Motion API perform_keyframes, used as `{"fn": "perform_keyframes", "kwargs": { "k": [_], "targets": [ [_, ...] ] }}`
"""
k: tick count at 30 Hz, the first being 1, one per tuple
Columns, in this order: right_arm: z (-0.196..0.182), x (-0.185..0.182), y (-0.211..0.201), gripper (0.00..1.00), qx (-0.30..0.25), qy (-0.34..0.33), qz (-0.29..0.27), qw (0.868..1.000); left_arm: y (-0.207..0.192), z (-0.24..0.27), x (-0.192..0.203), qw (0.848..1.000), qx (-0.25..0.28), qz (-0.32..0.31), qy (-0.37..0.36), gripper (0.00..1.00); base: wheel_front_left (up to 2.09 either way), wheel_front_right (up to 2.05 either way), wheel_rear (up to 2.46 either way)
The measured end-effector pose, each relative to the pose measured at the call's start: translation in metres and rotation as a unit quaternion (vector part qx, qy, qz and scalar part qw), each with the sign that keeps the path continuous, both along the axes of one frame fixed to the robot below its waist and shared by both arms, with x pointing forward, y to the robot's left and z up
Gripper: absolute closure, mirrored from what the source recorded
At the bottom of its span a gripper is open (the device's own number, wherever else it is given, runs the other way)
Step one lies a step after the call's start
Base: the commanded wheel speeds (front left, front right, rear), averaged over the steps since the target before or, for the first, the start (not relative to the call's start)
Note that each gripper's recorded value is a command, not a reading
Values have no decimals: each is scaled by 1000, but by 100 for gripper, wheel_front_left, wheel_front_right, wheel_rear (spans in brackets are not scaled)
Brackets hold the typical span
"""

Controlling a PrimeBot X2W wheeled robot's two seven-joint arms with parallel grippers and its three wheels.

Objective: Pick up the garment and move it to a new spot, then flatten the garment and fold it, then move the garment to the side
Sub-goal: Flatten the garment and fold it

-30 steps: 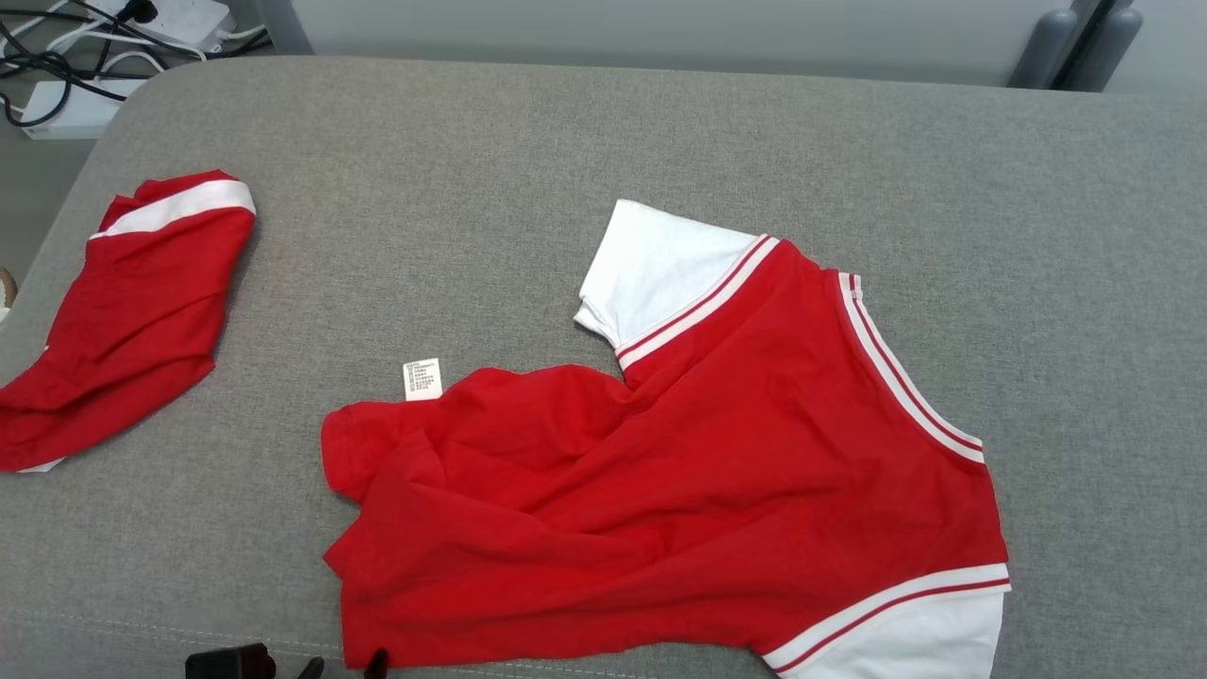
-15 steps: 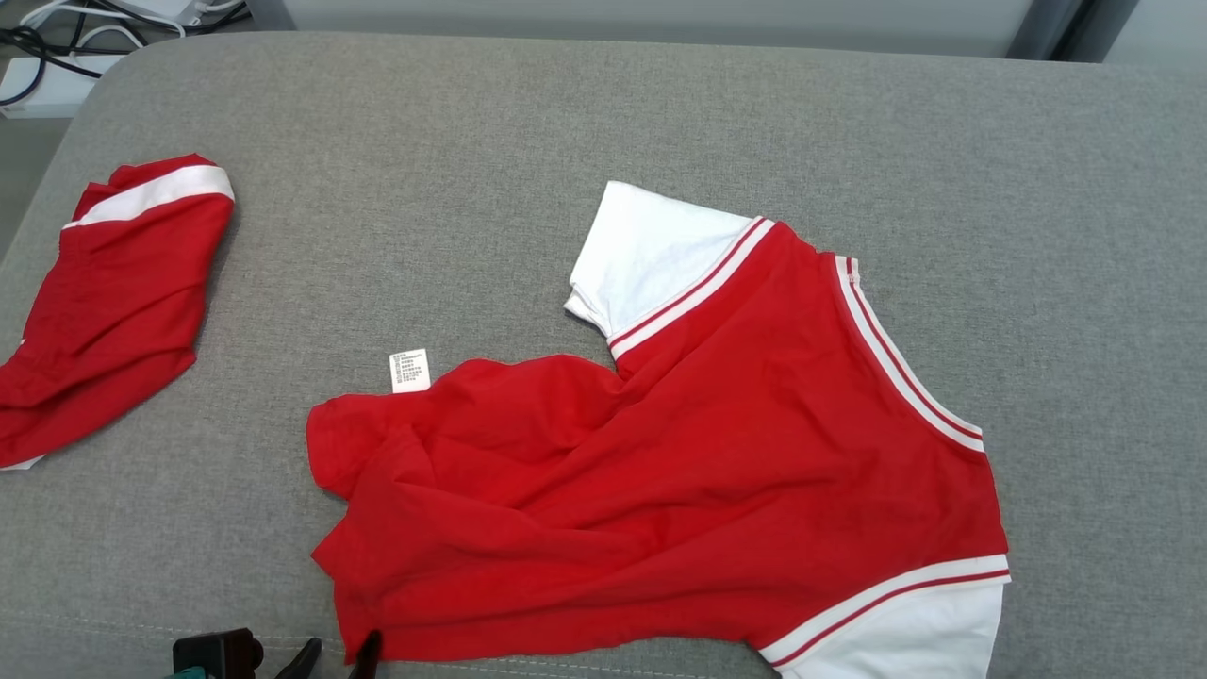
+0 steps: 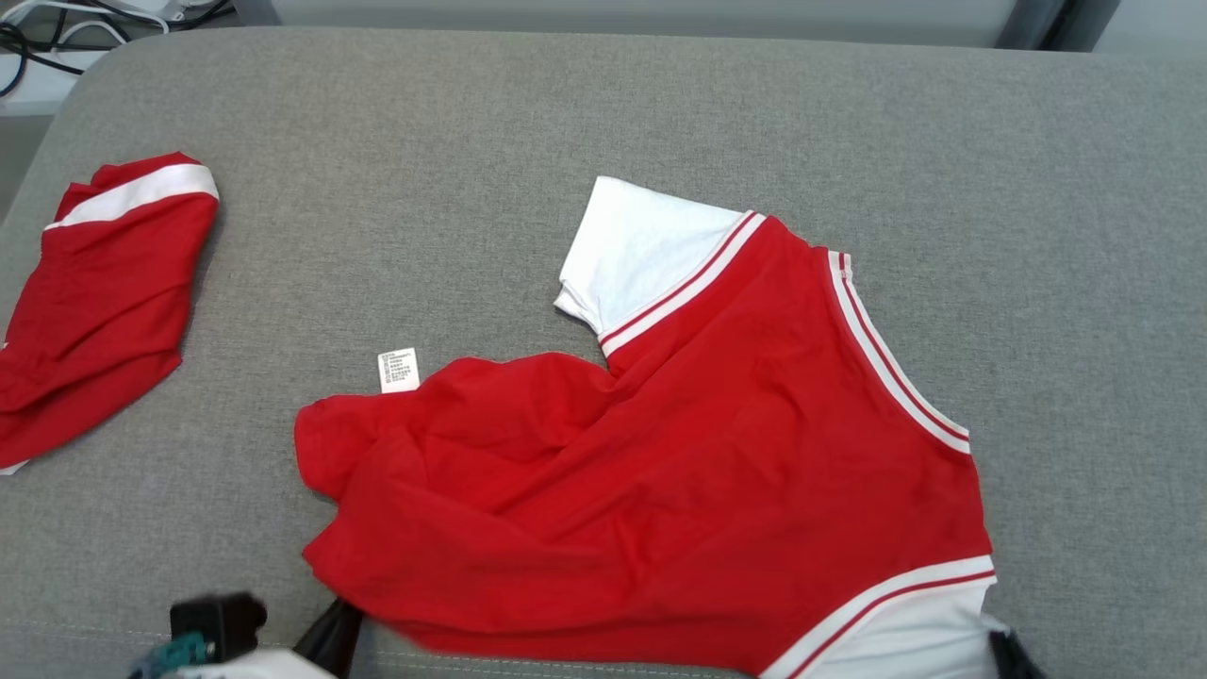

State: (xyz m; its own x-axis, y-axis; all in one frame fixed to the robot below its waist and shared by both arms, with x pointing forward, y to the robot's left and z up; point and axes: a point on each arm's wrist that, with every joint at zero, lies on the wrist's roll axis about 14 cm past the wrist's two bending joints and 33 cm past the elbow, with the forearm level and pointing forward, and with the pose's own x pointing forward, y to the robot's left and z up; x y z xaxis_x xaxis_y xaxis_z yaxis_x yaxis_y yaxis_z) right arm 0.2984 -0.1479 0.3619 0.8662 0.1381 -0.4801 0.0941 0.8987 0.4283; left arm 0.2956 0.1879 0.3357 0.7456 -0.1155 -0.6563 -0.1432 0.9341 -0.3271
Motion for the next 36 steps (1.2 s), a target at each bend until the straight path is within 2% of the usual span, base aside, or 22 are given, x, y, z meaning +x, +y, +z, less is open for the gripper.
{"fn": "perform_keyframes", "kwargs": {
  "k": [4, 7, 9, 12, 15, 18, 20, 21, 23, 25, 26, 28, 31, 34, 36],
  "targets": [
    [26, 24, -13, 100, 46, -37, -43, 997, -23, 54, 41, 996, -23, -30, -86, 100, 0, 0, 0],
    [56, 63, -21, 100, 75, -85, -55, 992, -33, 83, 62, 990, -35, -72, -113, 100, 0, 0, 0],
    [82, 103, -19, 100, 106, -121, -46, 986, -44, 102, 86, 984, -58, -115, -123, 100, 0, 0, 0],
    [134, 179, -11, 100, 136, -175, -10, 975, -53, 145, 149, 970, -77, -165, -158, 100, 0, 0, 0],
    [228, 255, -14, 100, 148, -273, -4, 951, -49, 210, 229, 959, -57, -174, -217, 100, 0, 0, 0],
    [346, 290, -20, 100, 134, -396, -21, 908, -49, 317, 289, 927, -43, -154, -339, 100, 0, 0, 0],
    [411, 292, -25, 100, 108, -461, -28, 881, -53, 394, 306, 891, -46, -136, -430, 100, 0, 0, 0],
    [433, 289, -26, 100, 100, -481, -29, 870, -58, 423, 307, 876, -48, -138, -459, 100, 0, 0, 0],
    [449, 288, -23, 100, 73, -489, -22, 869, -66, 462, 307, 853, -37, -142, -500, 100, 0, 0, 0],
    [438, 294, -21, 100, 43, -478, -9, 877, -67, 477, 310, 839, -33, -140, -524, 100, 0, 0, 0],
    [420, 298, -19, 100, 37, -460, -2, 887, -66, 471, 312, 841, -37, -136, -523, 100, 0, 0, 0],
    [359, 304, -16, 100, 29, -398, 14, 917, -66, 425, 319, 864, -48, -131, -484, 100, 0, 0, 0],
    [246, 293, -20, 100, 63, -289, 12, 955, -58, 306, 316, 914, -58, -115, -385, 100, 0, 0, 0],
    [148, 264, -31, 100, 89, -192, -14, 977, -49, 178, 281, 956, -64, -88, -272, 100, 0, 0, 0],
    [106, 244, -30, 100, 110, -145, -27, 983, -43, 120, 252, 970, -64, -69, -224, 100, 0, 0, 0]
  ]
}}
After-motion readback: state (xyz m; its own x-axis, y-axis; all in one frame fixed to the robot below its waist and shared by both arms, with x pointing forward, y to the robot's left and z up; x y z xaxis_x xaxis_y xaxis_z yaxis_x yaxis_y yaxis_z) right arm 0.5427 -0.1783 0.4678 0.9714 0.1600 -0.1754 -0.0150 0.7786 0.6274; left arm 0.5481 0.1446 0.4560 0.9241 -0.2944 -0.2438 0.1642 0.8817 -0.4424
